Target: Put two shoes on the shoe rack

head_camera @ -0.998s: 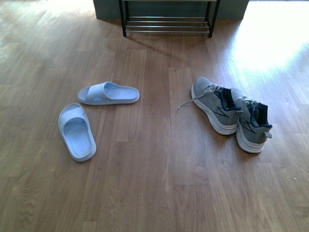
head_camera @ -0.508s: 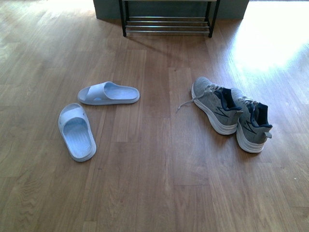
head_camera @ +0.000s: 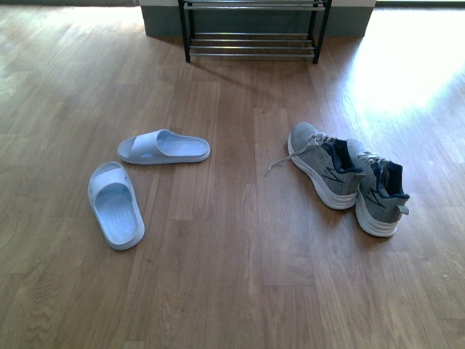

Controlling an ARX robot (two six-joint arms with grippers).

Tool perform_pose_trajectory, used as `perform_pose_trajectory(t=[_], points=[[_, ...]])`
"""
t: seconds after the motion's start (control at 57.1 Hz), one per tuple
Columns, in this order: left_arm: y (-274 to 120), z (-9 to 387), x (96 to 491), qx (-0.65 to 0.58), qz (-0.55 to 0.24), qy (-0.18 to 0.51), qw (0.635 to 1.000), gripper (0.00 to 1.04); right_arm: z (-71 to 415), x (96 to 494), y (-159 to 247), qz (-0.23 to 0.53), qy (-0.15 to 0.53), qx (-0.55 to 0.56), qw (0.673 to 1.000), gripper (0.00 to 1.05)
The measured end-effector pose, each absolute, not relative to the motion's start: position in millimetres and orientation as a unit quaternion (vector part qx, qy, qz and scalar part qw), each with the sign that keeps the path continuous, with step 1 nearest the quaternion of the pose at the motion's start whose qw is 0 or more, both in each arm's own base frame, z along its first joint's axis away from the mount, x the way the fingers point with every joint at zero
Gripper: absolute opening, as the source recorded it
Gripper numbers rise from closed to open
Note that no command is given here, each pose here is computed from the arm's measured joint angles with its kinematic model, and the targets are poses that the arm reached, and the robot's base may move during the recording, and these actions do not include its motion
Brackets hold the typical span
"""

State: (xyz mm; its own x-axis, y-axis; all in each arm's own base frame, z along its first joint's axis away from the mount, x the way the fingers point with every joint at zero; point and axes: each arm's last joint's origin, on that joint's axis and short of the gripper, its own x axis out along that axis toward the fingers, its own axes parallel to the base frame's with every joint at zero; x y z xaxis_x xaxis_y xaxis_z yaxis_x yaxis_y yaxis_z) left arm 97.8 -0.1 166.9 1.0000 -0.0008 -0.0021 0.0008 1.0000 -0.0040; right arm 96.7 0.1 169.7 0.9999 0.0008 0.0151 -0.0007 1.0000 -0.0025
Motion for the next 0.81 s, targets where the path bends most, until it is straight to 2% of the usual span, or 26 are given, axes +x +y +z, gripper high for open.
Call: perform_pose_trajectory(t=[0.805], points=[[-0.1, 166.9, 97.8, -0.002, 0.000, 0.001, 1.000, 0.95, 169.7, 96.7, 0.1, 0.001, -0.008, -0.001, 1.000, 0.96]])
